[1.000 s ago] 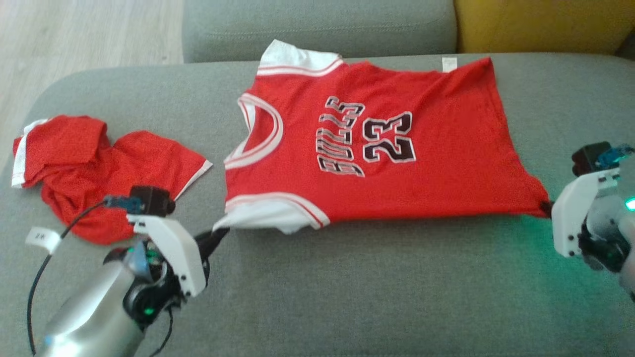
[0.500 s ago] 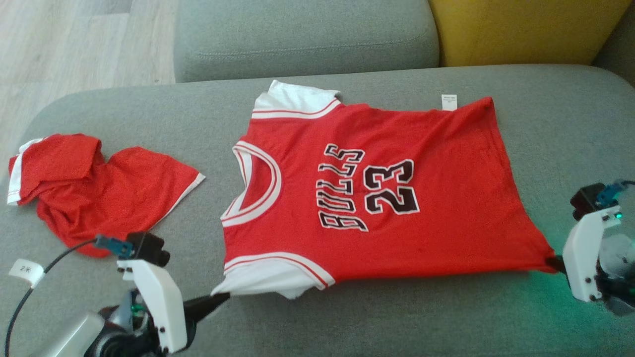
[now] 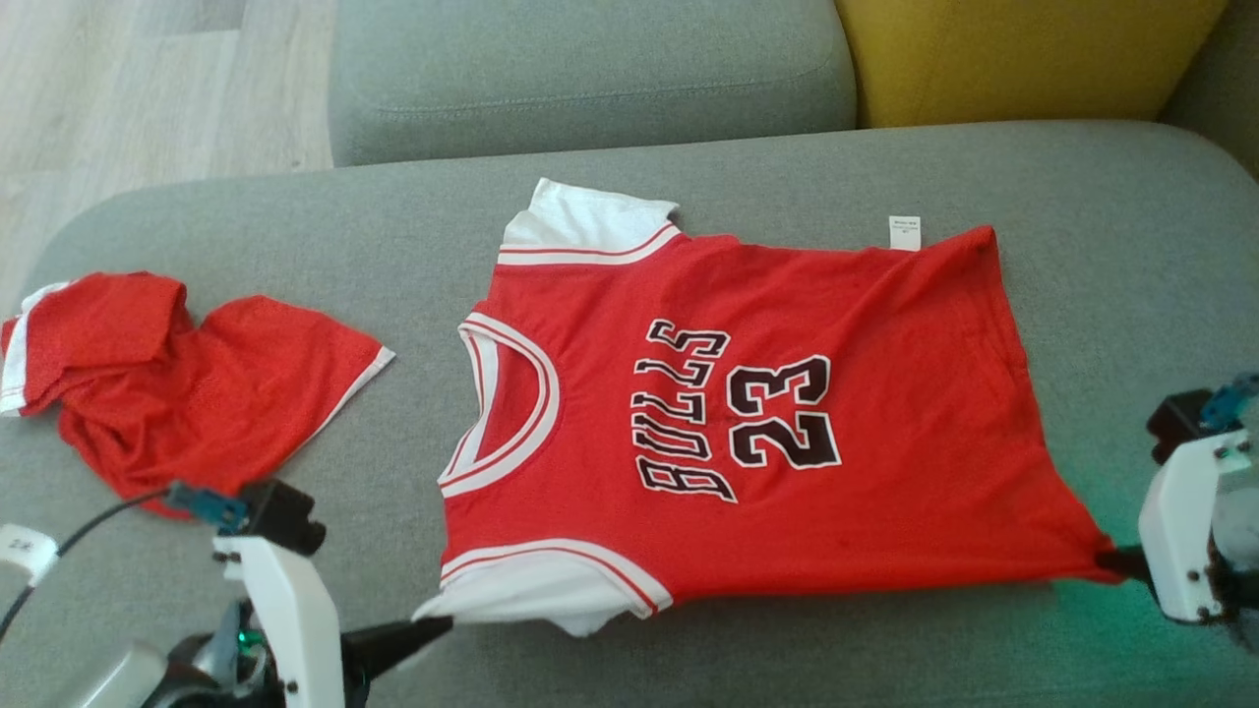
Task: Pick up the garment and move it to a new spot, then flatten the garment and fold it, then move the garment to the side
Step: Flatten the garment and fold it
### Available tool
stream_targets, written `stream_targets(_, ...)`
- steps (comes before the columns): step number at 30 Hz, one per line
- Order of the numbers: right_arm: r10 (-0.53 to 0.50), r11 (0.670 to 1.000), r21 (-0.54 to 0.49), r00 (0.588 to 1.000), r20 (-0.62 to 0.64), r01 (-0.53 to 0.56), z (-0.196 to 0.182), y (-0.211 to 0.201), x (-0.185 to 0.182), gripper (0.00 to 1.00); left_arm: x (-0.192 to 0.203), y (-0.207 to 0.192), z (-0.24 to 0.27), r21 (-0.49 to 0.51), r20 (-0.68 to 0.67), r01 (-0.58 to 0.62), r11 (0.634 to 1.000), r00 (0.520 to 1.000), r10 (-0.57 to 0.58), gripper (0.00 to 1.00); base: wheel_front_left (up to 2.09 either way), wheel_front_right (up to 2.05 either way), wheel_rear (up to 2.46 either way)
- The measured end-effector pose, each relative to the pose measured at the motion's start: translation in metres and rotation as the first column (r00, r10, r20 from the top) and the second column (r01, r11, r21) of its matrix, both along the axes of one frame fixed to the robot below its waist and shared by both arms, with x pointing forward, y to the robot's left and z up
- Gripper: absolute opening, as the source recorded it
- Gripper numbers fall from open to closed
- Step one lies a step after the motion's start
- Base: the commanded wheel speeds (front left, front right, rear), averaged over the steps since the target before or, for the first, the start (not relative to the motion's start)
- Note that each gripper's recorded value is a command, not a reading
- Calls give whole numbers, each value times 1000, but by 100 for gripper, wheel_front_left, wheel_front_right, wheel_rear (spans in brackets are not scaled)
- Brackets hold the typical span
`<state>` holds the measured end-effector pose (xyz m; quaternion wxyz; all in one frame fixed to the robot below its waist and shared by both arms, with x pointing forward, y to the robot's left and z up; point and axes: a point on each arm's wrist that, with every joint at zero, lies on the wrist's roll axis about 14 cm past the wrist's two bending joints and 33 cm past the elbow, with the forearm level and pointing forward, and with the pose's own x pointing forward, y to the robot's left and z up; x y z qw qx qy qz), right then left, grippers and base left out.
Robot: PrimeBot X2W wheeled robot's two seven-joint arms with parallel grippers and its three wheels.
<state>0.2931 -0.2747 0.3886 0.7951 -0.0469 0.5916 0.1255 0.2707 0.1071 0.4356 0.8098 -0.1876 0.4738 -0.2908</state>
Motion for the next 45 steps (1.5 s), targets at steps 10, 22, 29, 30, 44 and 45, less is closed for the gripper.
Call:
stream_targets(10,-16,1000,14,995,95,15,13,4,34,0,52,-3,34,-41,137,-48,998,989,53,0,0,0,0)
stream_targets(22,9,1000,-25,981,194,-4,11,11,85,0,115,-25,34,1,192,-21,1000,981,21,0,0,0,0)
stream_targets(29,24,999,-51,980,195,-14,-2,13,93,0,141,-41,17,39,195,13,999,981,-21,0,0,0,0)
stream_targets(30,25,998,-54,981,194,-15,-4,13,93,0,143,-43,15,44,192,17,999,981,-25,0,0,0,0)
stream_targets(44,-134,991,75,860,493,112,22,10,145,100,212,-40,44,-121,403,-253,960,871,281,100,0,0,0)
stream_targets(45,-134,991,75,860,493,112,22,10,145,100,212,-40,44,-121,403,-253,960,871,281,100,0,0,0)
